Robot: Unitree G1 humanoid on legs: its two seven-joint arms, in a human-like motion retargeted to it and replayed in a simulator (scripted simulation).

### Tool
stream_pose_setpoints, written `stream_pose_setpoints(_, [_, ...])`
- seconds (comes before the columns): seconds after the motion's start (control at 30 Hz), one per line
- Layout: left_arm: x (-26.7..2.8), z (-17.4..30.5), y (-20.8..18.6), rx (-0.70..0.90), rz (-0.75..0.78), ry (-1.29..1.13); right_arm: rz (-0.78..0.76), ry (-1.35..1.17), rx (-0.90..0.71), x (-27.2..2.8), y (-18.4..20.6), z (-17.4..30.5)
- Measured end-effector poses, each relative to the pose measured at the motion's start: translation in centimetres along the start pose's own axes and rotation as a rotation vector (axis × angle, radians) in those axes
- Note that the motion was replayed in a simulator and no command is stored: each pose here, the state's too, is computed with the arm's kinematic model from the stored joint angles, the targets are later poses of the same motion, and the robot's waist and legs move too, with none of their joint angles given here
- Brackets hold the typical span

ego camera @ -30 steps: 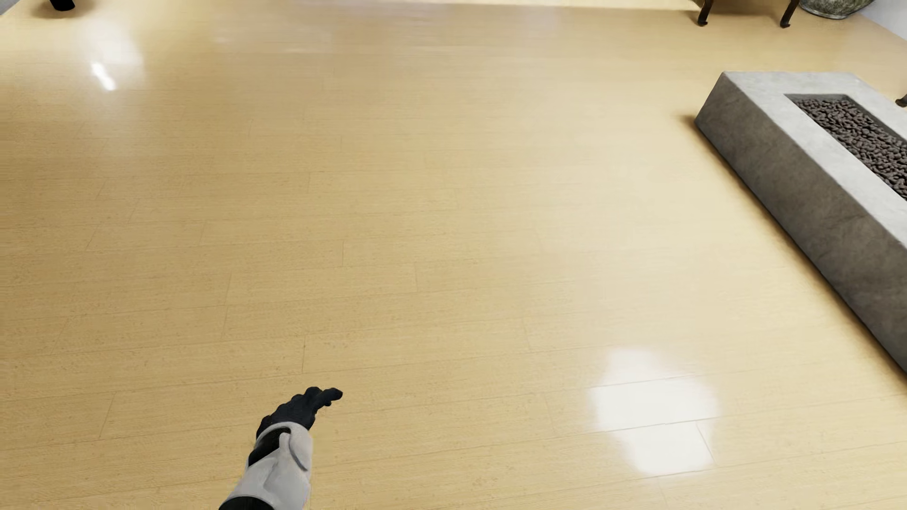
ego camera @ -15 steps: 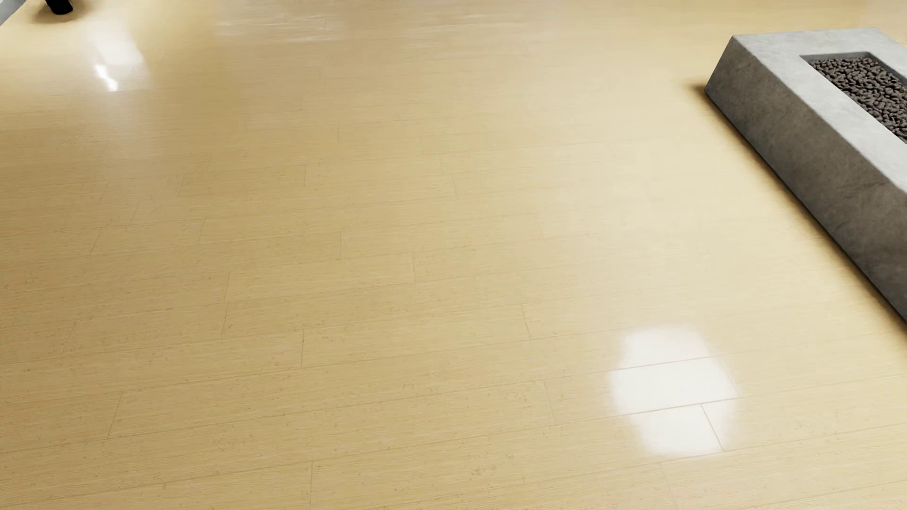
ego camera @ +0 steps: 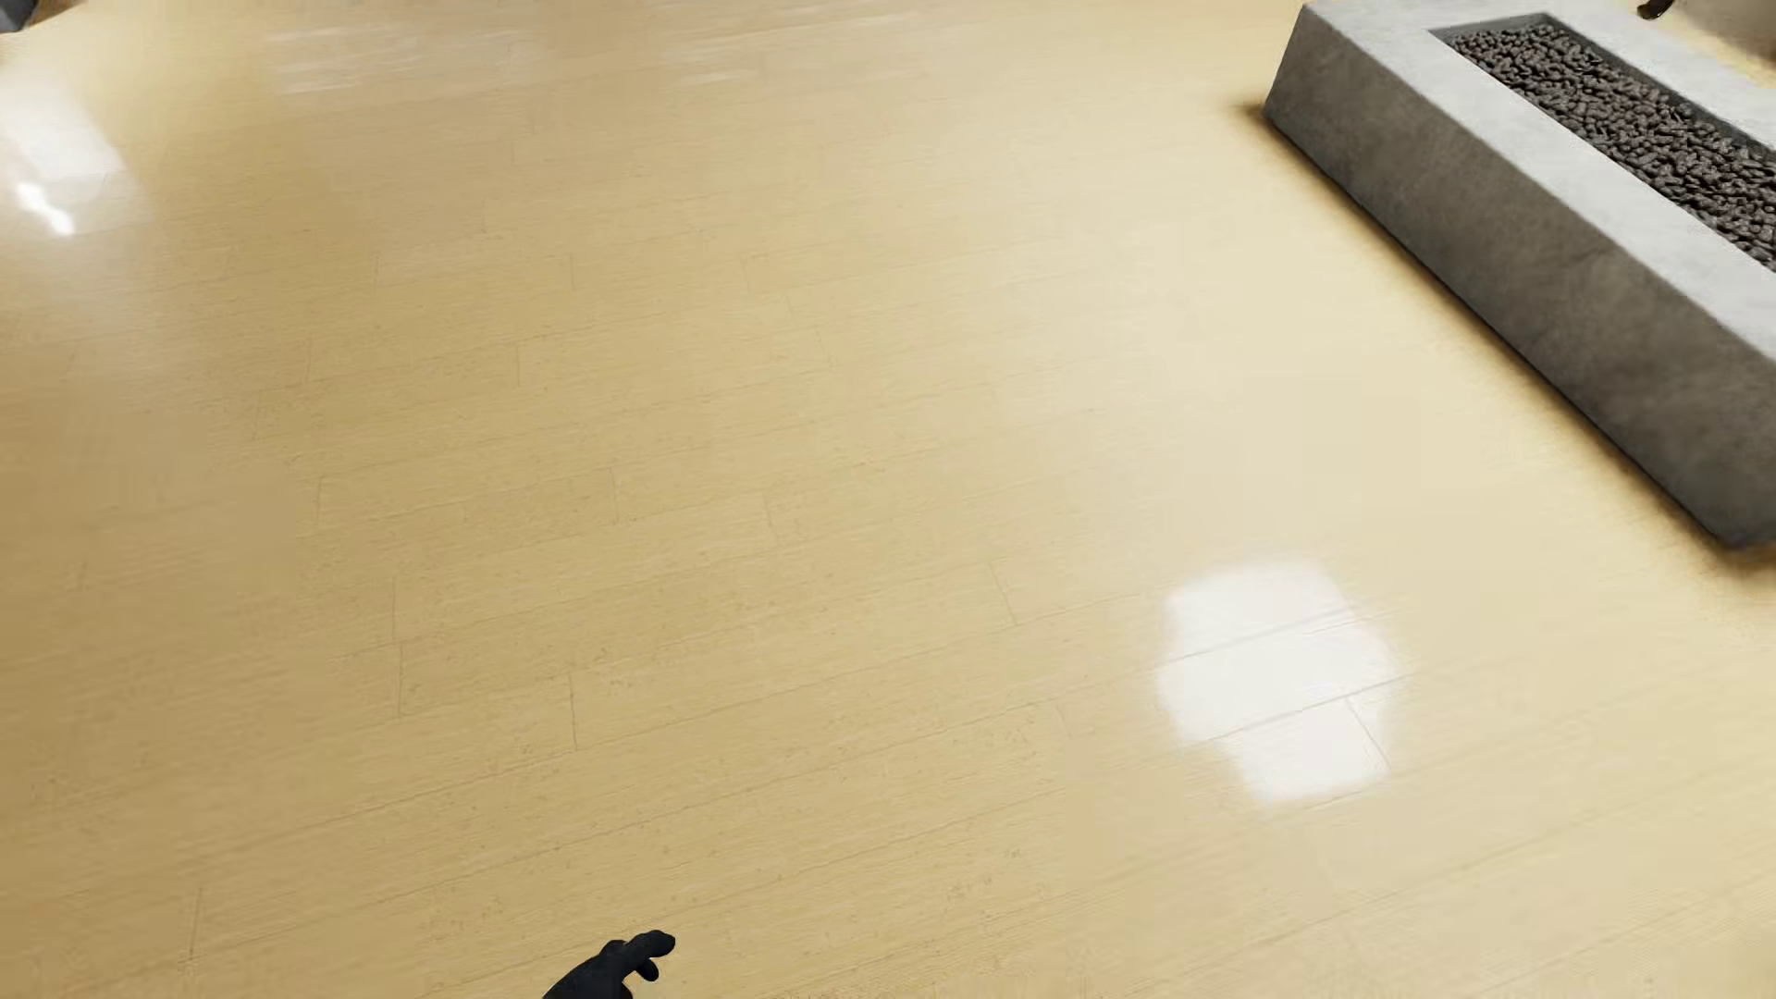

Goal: Turn around

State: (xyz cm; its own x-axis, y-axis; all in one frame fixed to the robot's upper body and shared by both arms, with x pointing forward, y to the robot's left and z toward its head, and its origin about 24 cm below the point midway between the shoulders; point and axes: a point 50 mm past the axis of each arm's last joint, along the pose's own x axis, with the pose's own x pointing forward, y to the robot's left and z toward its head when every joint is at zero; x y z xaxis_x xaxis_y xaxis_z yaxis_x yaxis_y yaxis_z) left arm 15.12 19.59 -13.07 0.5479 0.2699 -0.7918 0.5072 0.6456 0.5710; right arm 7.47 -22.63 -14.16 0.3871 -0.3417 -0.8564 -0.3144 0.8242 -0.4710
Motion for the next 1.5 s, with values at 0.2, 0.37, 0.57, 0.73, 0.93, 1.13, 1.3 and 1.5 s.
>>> stream_pose_setpoints(0.2, [1.0,-1.5,3.3,0.141,0.023,0.054,-0.142,-0.274,-0.017,-1.0,-2.8,4.6])
stream_pose_setpoints(0.37, [2.0,-1.6,5.2,0.407,-0.021,0.144,-0.088,-0.07,-0.043,-0.4,-2.4,0.6])
stream_pose_setpoints(0.57, [0.9,-1.1,5.0,0.032,0.141,-0.005,0.092,0.153,-0.055,0.1,0.2,-3.1])
stream_pose_setpoints(0.73, [-0.4,-6.6,1.3,-0.059,0.052,0.208,0.058,-0.056,-0.111,0.5,-0.6,1.5])
stream_pose_setpoints(0.93, [-2.6,-9.9,-5.6,0.115,-0.322,0.376,-0.097,-0.164,-0.033,0.4,-2.2,4.4])
stream_pose_setpoints(1.13, [-1.3,-4.3,-4.5,0.033,-0.175,0.164,-0.06,-0.091,-0.129,0.6,-2.3,2.1])
stream_pose_setpoints(1.3, [-1.0,-2.3,-2.9,0.171,-0.117,0.035,-0.076,0.012,-0.03,0.8,-1.5,1.1])
stream_pose_setpoints(1.5, [-0.4,-3.1,-3.7,0.329,-0.263,0.148,0.015,0.134,0.05,-0.6,2.4,-2.6])
